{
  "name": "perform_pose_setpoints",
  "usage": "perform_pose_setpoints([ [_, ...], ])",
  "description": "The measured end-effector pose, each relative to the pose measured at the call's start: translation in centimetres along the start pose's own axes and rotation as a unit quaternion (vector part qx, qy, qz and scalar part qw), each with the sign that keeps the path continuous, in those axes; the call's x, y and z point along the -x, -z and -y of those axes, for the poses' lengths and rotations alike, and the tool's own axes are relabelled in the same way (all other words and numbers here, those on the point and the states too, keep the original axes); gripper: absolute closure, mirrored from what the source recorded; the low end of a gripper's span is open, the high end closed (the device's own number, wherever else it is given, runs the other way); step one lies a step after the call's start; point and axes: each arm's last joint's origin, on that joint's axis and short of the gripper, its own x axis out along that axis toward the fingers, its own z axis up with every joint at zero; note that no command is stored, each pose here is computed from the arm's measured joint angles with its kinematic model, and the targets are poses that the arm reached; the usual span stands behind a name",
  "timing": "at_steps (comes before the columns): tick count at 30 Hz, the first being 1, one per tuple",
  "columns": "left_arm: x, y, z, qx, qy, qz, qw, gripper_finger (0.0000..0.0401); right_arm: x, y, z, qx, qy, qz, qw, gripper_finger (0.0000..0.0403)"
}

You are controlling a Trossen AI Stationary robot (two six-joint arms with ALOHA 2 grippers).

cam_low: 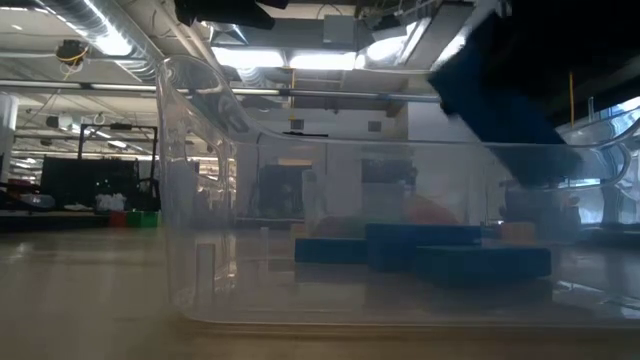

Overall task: Sort blocks by size
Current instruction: Put the blue rectangular block into the bottom right transparent bin

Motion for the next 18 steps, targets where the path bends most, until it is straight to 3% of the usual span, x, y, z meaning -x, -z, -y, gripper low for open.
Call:
perform_pose_setpoints([
  [13, -0.01, 0.02, 0.0, 0.0, 0.0, 0.0, 1.0, 0.0191, -1.15, 0.84, -0.07, -0.027, -0.006, -0.019, 0.999, 0.0286],
  [18, -0.01, 0.03, -0.01, 0.0, 0.0, -0.001, 1.0, 0.0191, -1.15, 0.87, -0.06, -0.026, -0.005, -0.022, 0.999, 0.0255],
])
